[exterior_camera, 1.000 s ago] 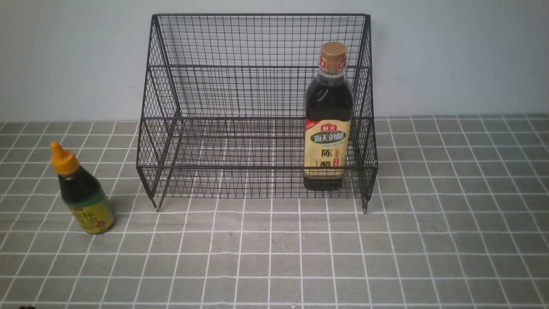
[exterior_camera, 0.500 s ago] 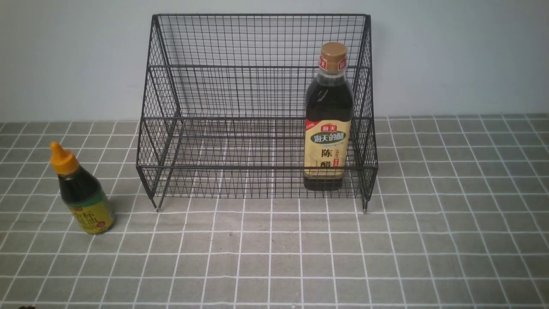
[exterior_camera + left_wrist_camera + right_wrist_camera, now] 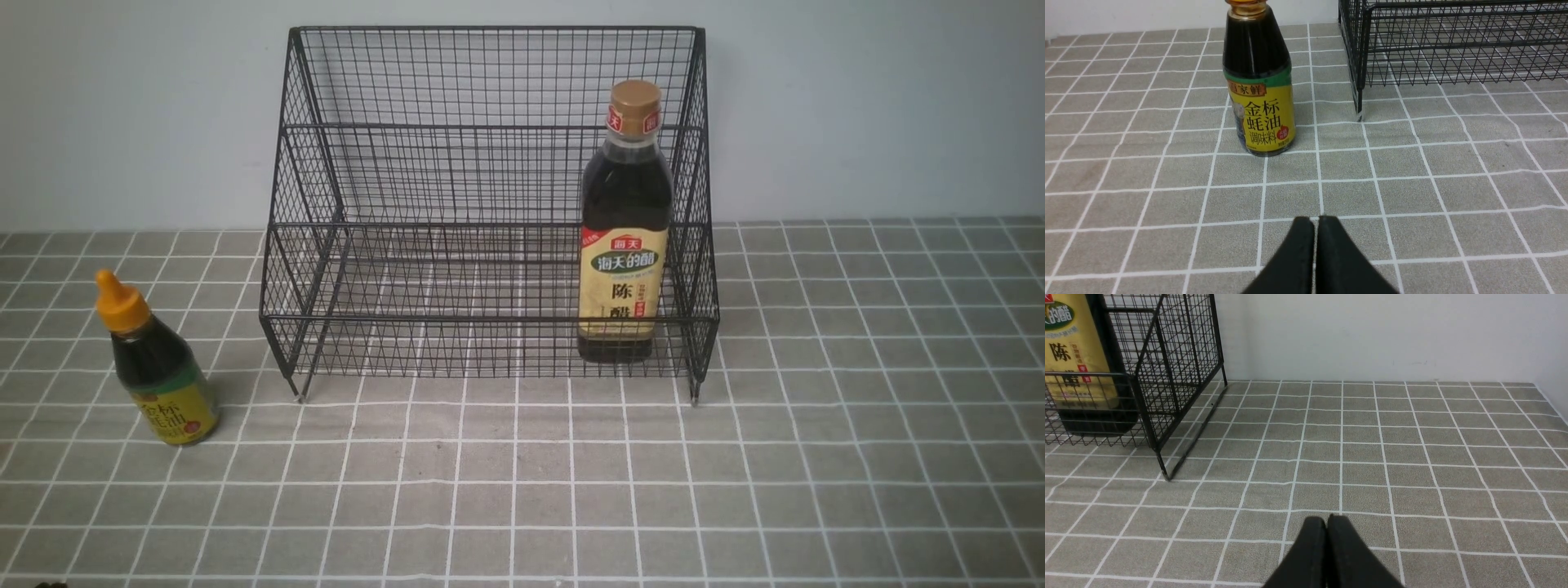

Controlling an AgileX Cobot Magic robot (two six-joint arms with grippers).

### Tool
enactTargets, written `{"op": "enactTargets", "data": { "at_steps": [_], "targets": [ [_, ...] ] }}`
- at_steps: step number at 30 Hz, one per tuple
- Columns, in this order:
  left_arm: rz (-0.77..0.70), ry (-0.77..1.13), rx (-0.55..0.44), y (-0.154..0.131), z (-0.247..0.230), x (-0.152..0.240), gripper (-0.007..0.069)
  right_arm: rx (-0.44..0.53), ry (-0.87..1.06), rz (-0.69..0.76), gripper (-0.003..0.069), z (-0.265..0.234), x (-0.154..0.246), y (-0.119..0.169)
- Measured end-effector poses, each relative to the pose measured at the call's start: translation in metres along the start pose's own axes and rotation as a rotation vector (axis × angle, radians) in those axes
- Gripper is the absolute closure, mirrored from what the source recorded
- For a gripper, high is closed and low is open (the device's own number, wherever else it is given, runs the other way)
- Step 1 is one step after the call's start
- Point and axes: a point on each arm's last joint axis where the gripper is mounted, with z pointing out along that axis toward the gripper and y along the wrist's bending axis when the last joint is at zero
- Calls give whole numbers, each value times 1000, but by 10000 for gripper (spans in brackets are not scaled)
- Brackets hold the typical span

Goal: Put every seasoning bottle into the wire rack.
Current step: Use the left arm to grab the condiment bottle closest to it

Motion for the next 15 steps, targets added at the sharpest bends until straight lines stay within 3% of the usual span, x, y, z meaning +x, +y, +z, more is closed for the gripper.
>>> {"op": "enactTargets", "data": {
  "at_steps": [15],
  "targets": [
    [22,0,67,-4,0,0,632,0,0,4,672,0,0,0]
  ]
}}
